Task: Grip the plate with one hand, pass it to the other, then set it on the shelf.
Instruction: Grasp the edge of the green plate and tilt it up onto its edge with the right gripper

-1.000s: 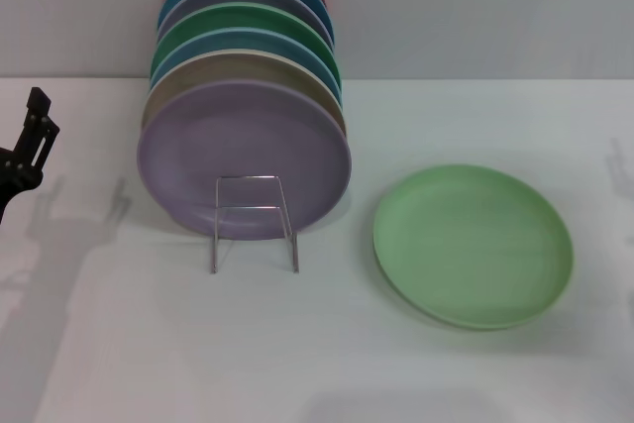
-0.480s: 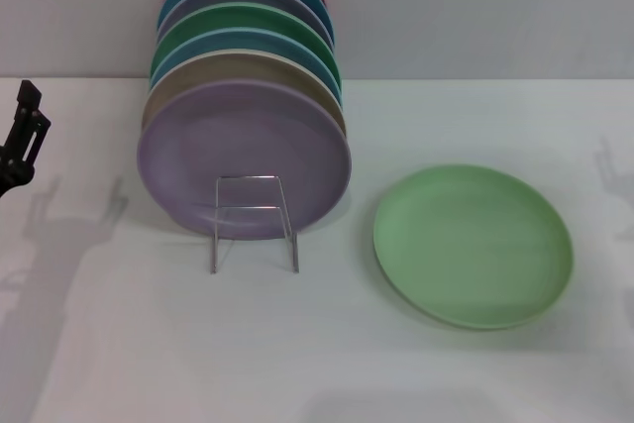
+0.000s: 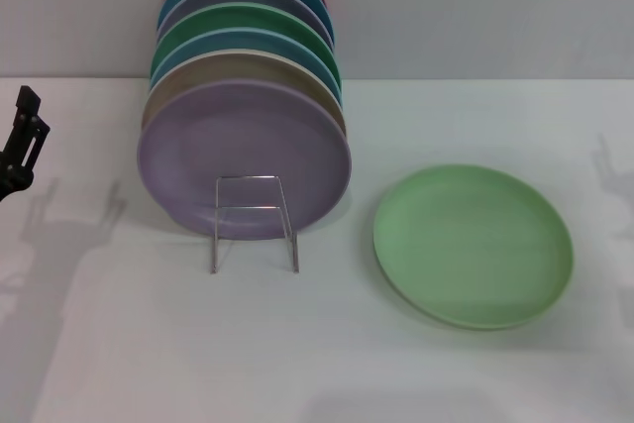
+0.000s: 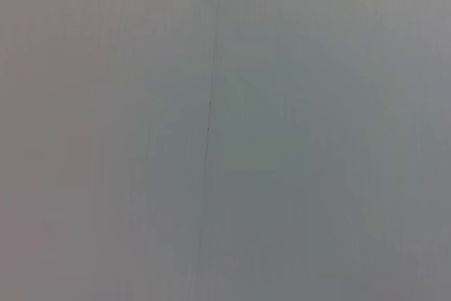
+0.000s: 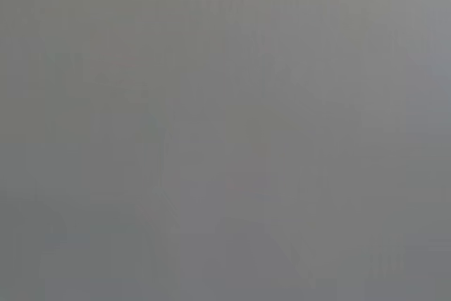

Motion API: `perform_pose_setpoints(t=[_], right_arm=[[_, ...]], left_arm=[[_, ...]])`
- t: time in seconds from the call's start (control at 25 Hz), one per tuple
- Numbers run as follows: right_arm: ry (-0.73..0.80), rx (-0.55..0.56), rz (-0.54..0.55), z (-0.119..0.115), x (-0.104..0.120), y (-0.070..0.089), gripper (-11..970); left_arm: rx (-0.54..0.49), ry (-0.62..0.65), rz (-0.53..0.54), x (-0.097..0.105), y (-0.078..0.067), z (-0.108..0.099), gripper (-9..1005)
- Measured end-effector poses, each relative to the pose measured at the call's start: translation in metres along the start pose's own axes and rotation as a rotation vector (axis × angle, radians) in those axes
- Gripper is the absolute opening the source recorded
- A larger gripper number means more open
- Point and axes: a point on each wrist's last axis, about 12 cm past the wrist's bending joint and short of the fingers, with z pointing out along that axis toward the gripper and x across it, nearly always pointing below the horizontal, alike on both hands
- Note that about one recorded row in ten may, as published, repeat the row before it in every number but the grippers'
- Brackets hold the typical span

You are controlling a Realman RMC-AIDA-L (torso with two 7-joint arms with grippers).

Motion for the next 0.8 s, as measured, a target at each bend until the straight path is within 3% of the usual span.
perform_pose_setpoints(t=[0.44, 0.56, 0.8], right_arm=[[-0.023, 0.068, -0.295, -0.001, -0.007, 0.010, 598], [-0.009, 0.118, -0.278, 0.004, -0.009, 0.010, 598], [0.150, 0.135, -0.111, 0.022, -0.004, 0.020, 599]], left_arm=[[-0.001, 0.005, -0.001, 0.001, 0.000, -0.002, 810], [-0.004, 0.010, -0.002, 0.001, 0.001, -0.005, 810], [-0.013, 0.013, -0.012, 0.001, 0.002, -0.011, 810]])
